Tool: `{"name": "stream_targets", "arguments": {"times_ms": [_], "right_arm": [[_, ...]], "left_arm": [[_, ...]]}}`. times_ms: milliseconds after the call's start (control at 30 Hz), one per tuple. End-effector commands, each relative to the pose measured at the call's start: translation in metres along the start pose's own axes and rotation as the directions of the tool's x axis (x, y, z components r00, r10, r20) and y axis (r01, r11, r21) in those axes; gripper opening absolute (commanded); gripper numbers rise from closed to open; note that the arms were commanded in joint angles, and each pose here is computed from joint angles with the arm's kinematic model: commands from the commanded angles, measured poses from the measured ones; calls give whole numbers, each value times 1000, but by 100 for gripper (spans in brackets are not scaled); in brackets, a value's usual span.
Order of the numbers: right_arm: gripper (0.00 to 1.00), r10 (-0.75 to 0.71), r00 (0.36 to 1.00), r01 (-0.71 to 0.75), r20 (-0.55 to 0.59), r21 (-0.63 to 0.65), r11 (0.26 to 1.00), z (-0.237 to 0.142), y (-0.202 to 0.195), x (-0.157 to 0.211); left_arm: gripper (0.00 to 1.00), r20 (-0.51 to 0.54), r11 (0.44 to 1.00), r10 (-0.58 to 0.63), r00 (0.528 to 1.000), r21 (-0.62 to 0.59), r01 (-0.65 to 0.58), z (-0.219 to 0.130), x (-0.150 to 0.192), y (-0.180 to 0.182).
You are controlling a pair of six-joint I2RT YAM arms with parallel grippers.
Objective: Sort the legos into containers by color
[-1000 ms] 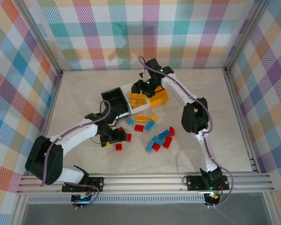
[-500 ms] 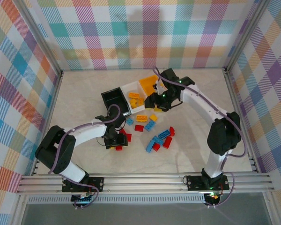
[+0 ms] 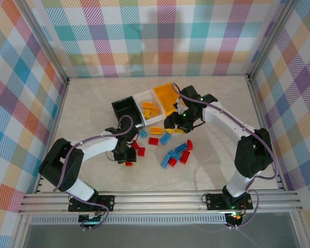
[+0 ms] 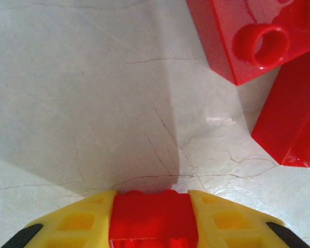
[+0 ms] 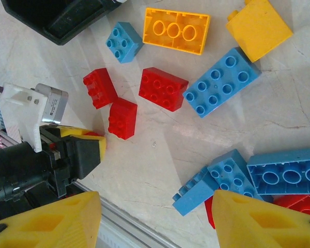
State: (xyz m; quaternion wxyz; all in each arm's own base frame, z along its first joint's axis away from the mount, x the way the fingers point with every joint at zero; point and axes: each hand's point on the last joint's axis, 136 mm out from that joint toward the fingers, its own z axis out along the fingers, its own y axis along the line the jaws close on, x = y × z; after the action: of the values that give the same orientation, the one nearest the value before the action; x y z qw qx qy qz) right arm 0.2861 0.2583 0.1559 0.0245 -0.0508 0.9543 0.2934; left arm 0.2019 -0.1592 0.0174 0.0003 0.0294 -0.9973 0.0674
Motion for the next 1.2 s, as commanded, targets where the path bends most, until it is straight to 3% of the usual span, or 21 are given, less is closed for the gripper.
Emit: {"name": "stream_targets", "arguments": {"times_ms": [0,267,400,533,800,1033,1167], "right_arm": [[59,6,1000,-6,-25,38,999,0,-6,14],[60,26,997,-18,-77,112,994,11,-27,35],[60,78,992,-46,-96,302,952,7,-67,52],[60,107,988,-58,-109,386,921,8,-92,68],[60,126,986,-69,-113,409,910,12,-109,73],[60,140,985,-86,-100,417,905,10,-123,59],[59,143,984,-84,-109,424,902,15,-131,47]], "left_arm": [[27,20,1000,17,1000,20,-17,-6,0,-3],[27,179,995,-13,984,97,-5,-85,-42,-9],[27,225,993,-26,974,114,0,-111,-80,-10],[27,242,991,-30,970,131,-2,-125,-119,-18],[27,247,997,-24,969,78,5,-114,-192,-24],[26,200,998,-60,978,-2,62,-80,-225,-4],[33,189,998,-51,981,-38,60,-71,-237,0]]}}
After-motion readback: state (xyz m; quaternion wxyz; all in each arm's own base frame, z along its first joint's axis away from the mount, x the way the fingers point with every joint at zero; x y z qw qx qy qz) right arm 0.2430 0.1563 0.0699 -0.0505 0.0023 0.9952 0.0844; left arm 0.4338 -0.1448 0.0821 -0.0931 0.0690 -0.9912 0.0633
